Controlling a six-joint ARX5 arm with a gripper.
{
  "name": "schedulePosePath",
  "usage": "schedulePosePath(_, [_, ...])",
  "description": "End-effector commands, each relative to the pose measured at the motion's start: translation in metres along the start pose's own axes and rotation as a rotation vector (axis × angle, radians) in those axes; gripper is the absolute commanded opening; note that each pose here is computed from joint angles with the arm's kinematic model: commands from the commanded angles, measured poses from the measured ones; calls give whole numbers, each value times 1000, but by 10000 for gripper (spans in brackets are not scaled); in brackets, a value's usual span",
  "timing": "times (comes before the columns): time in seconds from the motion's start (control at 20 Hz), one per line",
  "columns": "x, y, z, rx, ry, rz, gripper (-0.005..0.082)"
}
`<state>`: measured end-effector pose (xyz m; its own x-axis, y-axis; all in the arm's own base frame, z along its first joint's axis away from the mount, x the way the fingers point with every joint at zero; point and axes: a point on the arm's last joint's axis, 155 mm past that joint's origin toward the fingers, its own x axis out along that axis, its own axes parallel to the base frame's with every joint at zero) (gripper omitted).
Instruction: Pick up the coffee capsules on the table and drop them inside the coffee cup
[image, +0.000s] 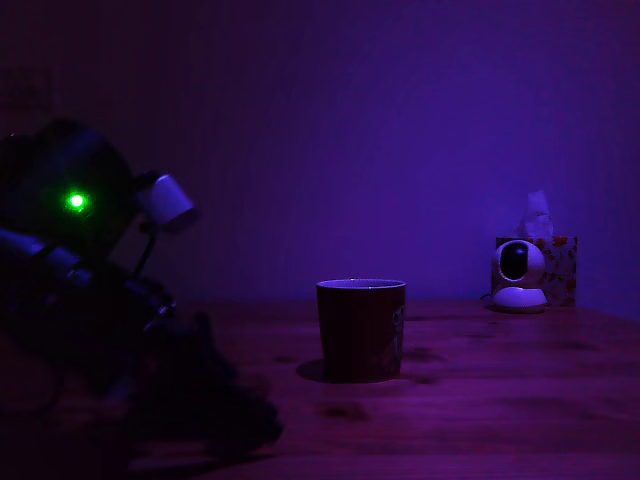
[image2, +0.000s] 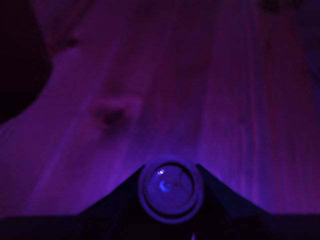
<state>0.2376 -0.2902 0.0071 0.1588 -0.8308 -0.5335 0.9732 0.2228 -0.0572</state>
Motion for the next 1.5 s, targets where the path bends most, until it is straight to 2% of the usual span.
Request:
schedulePosePath(0.0, [1,10,22,17,-52,22,160])
schedulePosePath(0.5, [-2,55,120,145,-223,105,160])
schedulePosePath(0.8, [-8,78,153,182,-261,191,160])
schedulePosePath(0.85, [-9,83,156,168,-263,206,160])
schedulePosePath(0.95, [-10,91,159,83,-255,229,160])
schedulePosePath(1.0, [-9,95,159,69,-236,241,160])
schedulePosePath(1.05, [-9,98,160,21,-225,241,160])
schedulePosePath(1.1, [-9,100,159,-3,-197,242,160])
schedulePosePath(1.25, [-10,103,167,-39,-155,226,160])
schedulePosePath(1.45, [-13,105,178,-119,-113,207,160])
